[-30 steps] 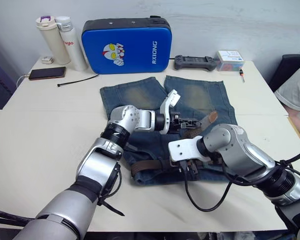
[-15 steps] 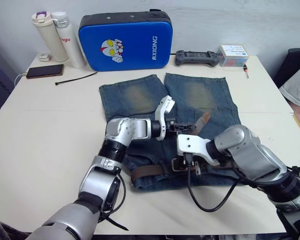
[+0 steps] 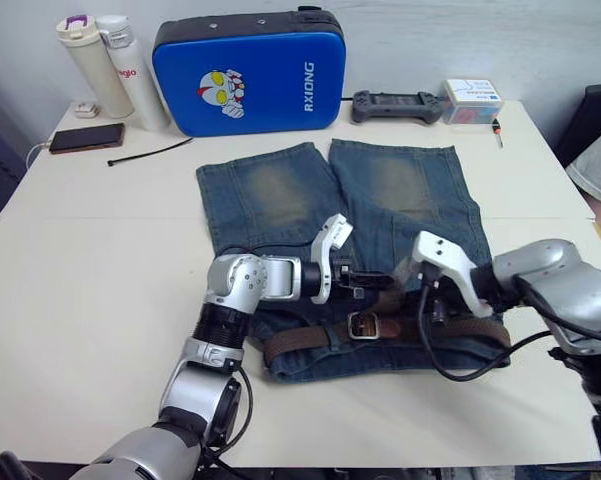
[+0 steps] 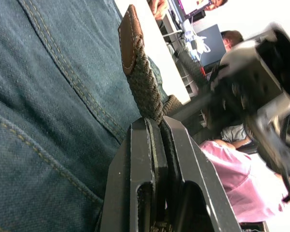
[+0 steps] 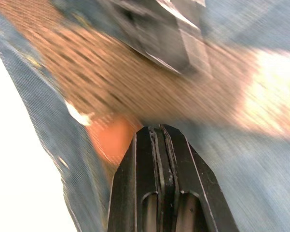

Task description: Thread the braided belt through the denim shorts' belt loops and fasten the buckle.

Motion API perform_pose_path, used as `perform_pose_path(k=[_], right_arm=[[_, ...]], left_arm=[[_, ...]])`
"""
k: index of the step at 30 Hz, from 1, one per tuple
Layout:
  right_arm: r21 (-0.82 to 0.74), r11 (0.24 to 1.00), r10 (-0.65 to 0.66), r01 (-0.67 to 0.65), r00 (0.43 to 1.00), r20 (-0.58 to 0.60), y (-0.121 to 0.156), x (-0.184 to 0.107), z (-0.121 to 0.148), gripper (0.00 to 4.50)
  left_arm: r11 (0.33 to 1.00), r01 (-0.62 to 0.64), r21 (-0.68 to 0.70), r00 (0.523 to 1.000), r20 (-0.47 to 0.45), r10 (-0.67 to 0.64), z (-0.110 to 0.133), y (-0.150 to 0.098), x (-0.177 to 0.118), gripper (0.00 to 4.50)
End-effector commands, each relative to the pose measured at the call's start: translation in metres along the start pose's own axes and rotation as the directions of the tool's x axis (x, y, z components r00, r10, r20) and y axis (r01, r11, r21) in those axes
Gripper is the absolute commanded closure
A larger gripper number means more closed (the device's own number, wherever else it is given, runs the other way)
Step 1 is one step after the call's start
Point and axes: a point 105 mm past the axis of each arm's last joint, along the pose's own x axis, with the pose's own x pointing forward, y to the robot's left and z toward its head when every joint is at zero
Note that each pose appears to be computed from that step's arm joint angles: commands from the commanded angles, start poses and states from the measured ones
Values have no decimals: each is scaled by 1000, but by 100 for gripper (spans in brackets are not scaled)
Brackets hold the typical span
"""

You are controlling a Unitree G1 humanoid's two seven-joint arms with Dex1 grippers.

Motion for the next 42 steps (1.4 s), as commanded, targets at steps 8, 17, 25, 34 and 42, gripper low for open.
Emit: perform_pose_path(k=[8,17,25,34,42], right_arm=[[29,985,-171,171,985,-8,-2,-65,-16,447],[-163,972,-147,166,981,123,32,-35,7,447],[-247,929,-239,275,957,166,25,-36,21,447],[-331,935,-101,125,991,88,57,-21,15,358],[-364,880,-266,304,952,151,35,-29,25,98]], left_arm=[[786,44,617,992,-123,41,5,-34,8,450],[254,39,966,971,-96,219,24,-20,-16,450],[-84,102,991,958,-76,276,32,-11,-36,450],[-187,155,970,962,-105,252,37,-16,-42,450],[-131,158,979,968,-128,214,38,-19,-41,450]])
